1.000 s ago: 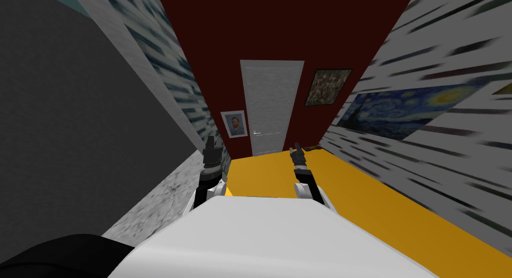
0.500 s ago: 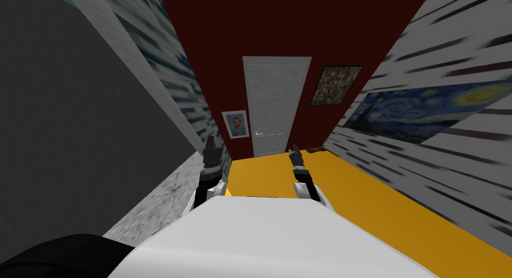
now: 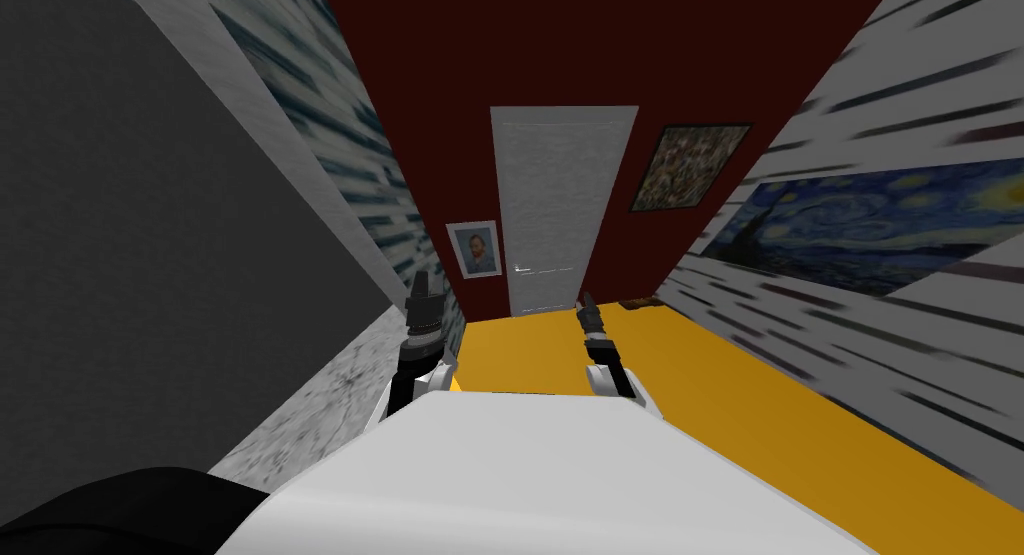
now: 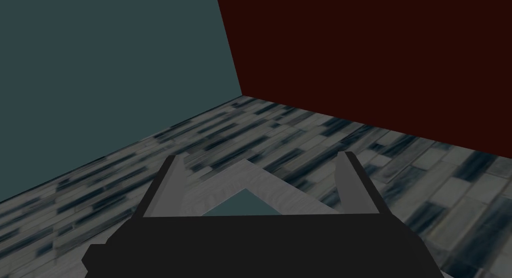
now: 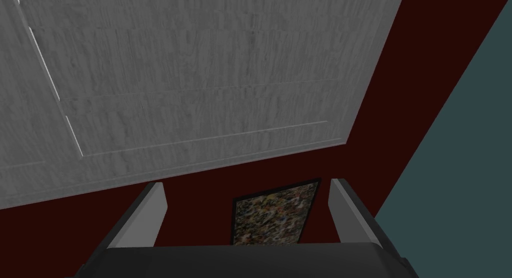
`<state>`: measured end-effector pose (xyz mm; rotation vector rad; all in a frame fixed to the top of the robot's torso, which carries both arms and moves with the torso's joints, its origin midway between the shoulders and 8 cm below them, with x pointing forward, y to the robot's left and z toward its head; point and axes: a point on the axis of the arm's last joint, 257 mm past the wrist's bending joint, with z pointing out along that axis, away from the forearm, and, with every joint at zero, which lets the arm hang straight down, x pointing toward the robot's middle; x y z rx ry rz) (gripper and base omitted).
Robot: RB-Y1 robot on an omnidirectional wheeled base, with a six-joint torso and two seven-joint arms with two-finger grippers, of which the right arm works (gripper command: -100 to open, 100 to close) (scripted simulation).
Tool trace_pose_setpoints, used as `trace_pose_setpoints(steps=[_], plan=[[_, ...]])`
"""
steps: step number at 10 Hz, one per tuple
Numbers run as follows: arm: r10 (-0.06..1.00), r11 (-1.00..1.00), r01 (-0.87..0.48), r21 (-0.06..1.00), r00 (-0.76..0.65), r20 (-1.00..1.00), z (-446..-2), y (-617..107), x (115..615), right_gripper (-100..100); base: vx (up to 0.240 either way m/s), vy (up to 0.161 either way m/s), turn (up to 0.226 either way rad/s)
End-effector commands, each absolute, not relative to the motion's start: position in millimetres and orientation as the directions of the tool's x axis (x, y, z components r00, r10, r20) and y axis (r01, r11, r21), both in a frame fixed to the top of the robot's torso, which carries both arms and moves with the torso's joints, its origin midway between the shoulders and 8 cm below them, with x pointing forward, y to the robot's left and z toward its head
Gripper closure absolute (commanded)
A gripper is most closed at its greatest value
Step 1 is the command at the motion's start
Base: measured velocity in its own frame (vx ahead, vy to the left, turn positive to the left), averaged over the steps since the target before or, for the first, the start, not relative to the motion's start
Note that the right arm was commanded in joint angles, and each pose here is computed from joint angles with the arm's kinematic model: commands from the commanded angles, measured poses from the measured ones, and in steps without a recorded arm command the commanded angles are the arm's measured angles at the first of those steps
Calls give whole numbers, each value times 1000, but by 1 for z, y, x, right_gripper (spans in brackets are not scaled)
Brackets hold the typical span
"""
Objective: Pull the door open
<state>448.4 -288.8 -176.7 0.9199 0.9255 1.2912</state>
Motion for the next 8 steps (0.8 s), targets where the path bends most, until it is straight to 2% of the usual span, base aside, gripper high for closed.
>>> trace_pose_setpoints(steps=[1,8], plan=[[998,59,-345,937,51,-44,-188,-291,452,-100,95,70,38],[998,59,-283,957,37,-51,-233,-299,465,-100,108,55,39]])
